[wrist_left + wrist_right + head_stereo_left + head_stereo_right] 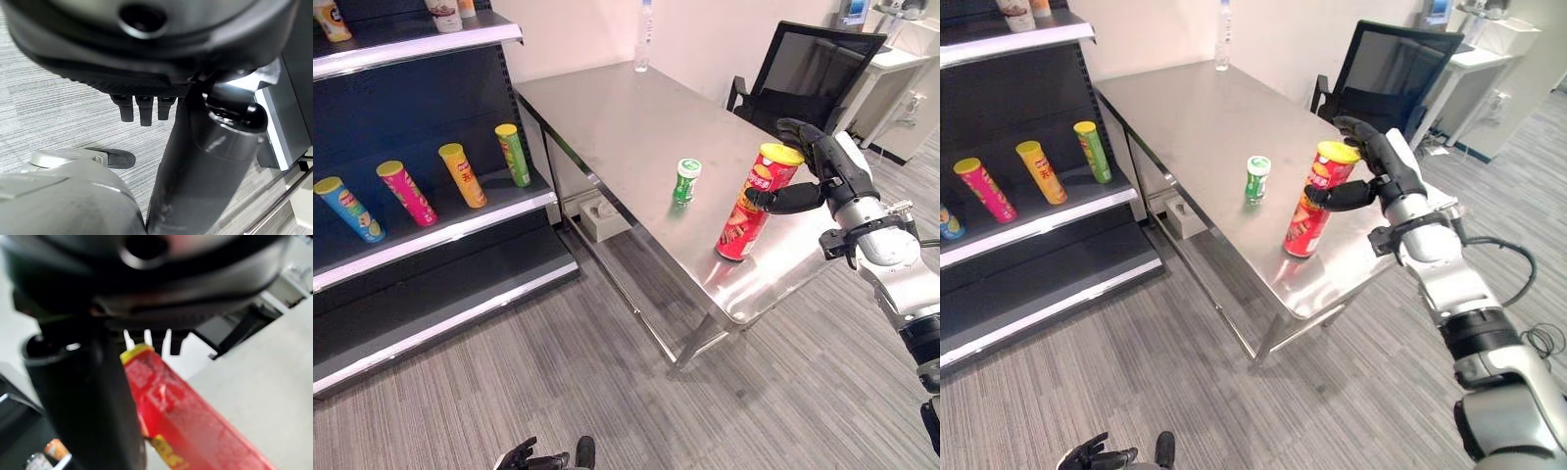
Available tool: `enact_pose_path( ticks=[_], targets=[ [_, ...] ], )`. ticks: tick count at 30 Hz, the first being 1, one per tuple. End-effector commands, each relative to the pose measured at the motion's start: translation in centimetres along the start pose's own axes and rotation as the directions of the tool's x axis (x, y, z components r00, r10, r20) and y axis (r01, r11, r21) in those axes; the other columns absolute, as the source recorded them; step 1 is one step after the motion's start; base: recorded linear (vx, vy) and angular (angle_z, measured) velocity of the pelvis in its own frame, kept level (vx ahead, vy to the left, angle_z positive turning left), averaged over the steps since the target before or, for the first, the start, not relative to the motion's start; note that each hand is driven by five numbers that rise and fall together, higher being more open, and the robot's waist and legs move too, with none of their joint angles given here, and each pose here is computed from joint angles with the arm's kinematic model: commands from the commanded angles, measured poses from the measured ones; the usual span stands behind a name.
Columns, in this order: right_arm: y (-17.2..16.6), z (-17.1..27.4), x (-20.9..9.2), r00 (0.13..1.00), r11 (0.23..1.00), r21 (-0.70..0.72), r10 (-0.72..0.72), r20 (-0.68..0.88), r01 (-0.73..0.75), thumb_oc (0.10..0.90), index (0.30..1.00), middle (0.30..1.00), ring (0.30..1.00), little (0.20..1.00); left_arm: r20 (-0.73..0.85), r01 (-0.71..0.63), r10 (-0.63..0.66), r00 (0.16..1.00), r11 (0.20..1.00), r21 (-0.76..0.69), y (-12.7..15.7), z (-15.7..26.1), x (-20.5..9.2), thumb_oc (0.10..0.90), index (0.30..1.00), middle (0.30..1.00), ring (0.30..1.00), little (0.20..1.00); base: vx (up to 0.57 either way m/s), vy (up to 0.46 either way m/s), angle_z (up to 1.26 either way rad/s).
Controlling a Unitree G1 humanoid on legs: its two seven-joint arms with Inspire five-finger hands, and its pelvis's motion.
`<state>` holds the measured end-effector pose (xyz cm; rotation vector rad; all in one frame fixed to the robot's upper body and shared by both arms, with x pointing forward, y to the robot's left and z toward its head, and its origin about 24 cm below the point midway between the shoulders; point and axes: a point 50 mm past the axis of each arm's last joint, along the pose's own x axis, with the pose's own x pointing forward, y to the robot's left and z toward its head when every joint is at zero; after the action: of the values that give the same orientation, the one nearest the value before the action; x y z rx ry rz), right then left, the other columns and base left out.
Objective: Put the goods on the table back onto the shelves and tidy them up.
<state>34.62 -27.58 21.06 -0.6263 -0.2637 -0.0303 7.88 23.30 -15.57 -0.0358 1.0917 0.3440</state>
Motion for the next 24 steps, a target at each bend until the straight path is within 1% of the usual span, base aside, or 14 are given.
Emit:
enact_pose_path(
  ticks=[1,8,12,15,18,22,23,24],
  targets=[
    [-3.6,6.8,2.7,0.962,0.985,0.119,-0.151,0.229,0.126,0.8,0.9,0.9,0.9,0.9,0.043,-0.056,0.054,0.998,0.997,0.054,1.7,1.5,0.4,0.8,0.9,0.9,0.9,0.9,0.02,-0.005,0.05],
    [-3.3,6.9,2.7,0.963,0.981,0.175,-0.129,0.238,0.088,0.8,0.9,0.9,0.9,0.9,0.039,-0.058,0.056,0.998,0.997,0.045,1.8,1.5,0.4,0.8,0.9,0.9,0.9,0.9,0.0,-0.001,0.01],
    [-3.2,6.8,2.8,0.968,0.982,0.171,-0.112,0.225,0.074,0.8,0.9,0.9,0.9,0.9,0.033,-0.055,0.053,0.998,0.997,0.049,1.8,1.4,0.4,0.8,0.9,0.9,0.9,0.9,0.0,0.0,0.0],
    [-3.1,6.5,2.9,0.974,0.985,0.16,-0.099,0.206,0.066,0.8,0.9,0.9,0.9,0.9,0.036,-0.054,0.052,0.998,0.997,0.051,1.8,1.5,0.4,0.8,0.9,0.9,0.9,0.9,0.0,0.0,0.0],
    [-2.7,5.5,3.3,0.988,0.989,0.142,-0.064,0.144,0.043,0.8,0.9,0.9,0.9,0.9,0.036,-0.048,0.046,0.998,0.997,0.063,1.8,1.6,0.5,0.8,0.9,0.9,0.9,0.9,0.0,0.0,0.0],
    [-2.4,5.3,4.1,0.995,0.991,0.13,-0.028,0.099,0.015,0.8,0.9,0.9,0.9,0.9,0.051,-0.044,0.041,0.998,0.996,0.072,1.7,2.1,0.6,0.8,0.9,0.9,0.9,0.9,0.0,0.0,0.0],
    [-2.4,5.3,4.2,0.995,0.992,0.126,-0.023,0.093,0.012,0.759,0.839,0.839,0.839,0.839,0.052,-0.043,0.04,0.998,0.996,0.072,1.7,2.2,0.6,0.8,0.9,0.9,0.9,0.9,0.0,0.0,0.0],
    [-2.3,5.3,4.2,0.996,0.993,0.121,-0.015,0.088,0.005,0.602,0.604,0.604,0.604,0.604,0.054,-0.043,0.039,0.998,0.996,0.072,1.7,2.3,0.6,0.8,0.9,0.9,0.9,0.9,0.0,0.0,0.0]
  ],
)
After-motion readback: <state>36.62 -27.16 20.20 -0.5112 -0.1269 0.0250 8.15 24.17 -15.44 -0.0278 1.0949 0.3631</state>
